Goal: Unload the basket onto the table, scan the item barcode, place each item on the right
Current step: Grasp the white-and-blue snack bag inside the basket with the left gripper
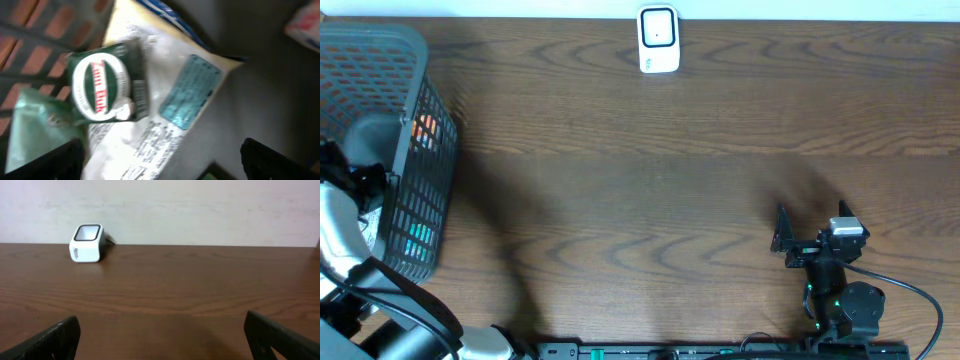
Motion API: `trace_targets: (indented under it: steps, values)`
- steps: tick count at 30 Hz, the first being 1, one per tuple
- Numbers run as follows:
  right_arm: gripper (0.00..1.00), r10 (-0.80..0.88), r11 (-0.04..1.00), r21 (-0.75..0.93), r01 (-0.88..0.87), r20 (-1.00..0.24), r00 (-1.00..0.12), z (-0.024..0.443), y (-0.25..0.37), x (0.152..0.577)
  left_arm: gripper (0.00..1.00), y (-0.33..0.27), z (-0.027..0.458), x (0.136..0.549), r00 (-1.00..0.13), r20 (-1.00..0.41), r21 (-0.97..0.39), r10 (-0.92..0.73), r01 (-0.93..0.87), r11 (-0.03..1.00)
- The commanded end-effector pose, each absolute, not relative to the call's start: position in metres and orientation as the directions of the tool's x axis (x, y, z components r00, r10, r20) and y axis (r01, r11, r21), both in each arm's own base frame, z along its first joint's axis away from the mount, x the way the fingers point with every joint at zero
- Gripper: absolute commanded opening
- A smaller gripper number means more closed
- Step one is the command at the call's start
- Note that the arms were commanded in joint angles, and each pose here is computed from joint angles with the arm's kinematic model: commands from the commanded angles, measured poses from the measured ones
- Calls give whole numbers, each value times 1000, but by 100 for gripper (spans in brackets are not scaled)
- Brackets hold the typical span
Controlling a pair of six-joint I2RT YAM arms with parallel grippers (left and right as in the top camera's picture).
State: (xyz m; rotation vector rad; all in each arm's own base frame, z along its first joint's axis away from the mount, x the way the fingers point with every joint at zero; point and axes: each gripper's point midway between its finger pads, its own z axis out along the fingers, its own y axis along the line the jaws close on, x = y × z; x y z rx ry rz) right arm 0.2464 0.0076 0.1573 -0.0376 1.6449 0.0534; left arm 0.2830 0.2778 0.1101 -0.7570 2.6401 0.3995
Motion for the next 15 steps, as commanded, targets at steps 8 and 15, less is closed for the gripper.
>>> trace_targets:
  steps: [8,15]
  values:
    - [99,-7,998,-2,-56,-997,-77,156,8,246,99,281,74,277,-848,-297,244,-440,-513,823]
    - [99,-7,998,-2,-56,-997,-77,156,8,246,99,276,53,279,-876,-240,242,-418,-471,849]
